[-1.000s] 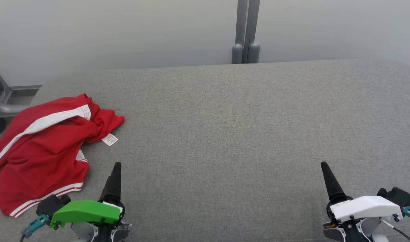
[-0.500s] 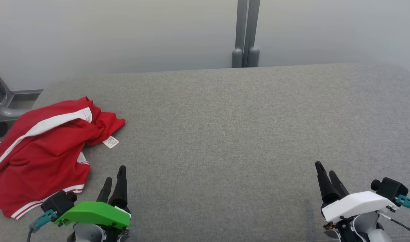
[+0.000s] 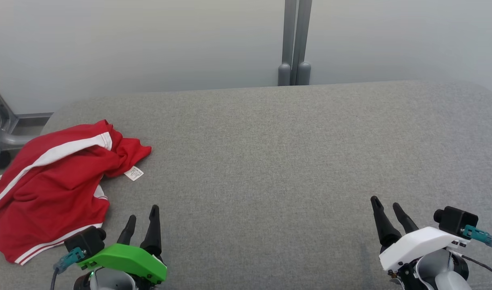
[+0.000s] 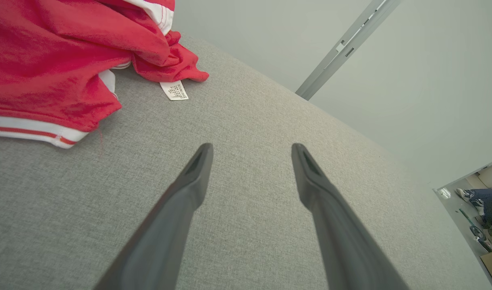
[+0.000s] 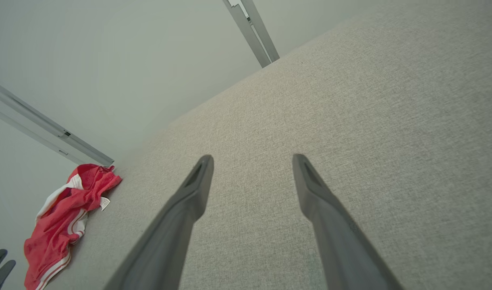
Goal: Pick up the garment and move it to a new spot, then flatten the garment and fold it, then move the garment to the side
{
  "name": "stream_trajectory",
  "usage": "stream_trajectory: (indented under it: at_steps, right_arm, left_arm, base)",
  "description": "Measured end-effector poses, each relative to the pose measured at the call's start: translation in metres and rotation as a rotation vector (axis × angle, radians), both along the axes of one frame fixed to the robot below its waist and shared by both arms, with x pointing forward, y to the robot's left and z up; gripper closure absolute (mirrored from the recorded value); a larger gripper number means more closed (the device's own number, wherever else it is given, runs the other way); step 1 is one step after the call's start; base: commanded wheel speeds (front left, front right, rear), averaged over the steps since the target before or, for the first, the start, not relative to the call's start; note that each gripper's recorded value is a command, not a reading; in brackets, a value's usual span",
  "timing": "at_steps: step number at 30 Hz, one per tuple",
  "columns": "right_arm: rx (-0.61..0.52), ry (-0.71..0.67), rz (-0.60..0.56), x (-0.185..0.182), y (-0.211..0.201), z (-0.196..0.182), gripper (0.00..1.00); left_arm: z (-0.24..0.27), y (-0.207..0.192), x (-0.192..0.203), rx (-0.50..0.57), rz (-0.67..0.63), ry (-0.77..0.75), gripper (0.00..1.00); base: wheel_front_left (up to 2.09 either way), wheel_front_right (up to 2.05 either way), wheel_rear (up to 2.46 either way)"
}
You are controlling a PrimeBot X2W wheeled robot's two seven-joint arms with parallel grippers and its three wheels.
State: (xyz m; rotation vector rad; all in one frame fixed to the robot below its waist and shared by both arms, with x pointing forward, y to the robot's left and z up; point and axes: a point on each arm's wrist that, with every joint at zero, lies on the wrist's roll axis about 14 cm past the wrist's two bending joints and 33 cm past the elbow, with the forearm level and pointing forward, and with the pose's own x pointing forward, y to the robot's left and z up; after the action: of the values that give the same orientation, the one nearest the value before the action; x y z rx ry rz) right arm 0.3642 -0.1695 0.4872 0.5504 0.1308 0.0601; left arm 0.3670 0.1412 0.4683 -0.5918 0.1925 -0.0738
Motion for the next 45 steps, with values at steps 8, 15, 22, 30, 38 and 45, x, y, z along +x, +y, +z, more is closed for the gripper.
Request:
stream_trajectory:
  at_steps: [8, 15, 22, 30, 38, 45]
  right_arm:
    - [-0.086, -0.001, 0.022, 0.0, 0.002, 0.002, 0.0]
    - [-0.154, -0.001, 0.04, 0.001, 0.004, 0.002, 0.0]
    - [-0.206, -0.001, 0.049, 0.002, 0.005, 0.003, 0.0]
    - [-0.277, 0.0, 0.063, 0.004, 0.006, 0.003, 0.0]
    - [-0.337, 0.001, 0.076, 0.004, 0.008, 0.002, 0.0]
    - [-0.386, 0.005, 0.086, 0.003, 0.009, 0.001, 0.0]
  left_arm:
    - [0.001, 0.002, -0.001, 0.065, 0.005, -0.014, 0.0]
    - [0.002, 0.007, -0.002, 0.128, 0.006, -0.029, 0.0]
    - [0.007, 0.008, -0.001, 0.178, 0.0, -0.051, 0.0]
    - [0.014, 0.011, -0.001, 0.24, 0.002, -0.079, 0.0]
    - [0.017, 0.009, -0.001, 0.288, -0.012, -0.101, 0.0]
    - [0.022, 0.008, -0.002, 0.336, -0.023, -0.126, 0.0]
  base:
    - [0.0, 0.0, 0.0]
    - [0.0, 0.0, 0.0]
    - [0.0, 0.0, 0.0]
    - [0.0, 0.0, 0.0]
    - [0.0, 0.0, 0.0]
    - [0.0, 0.0, 0.0]
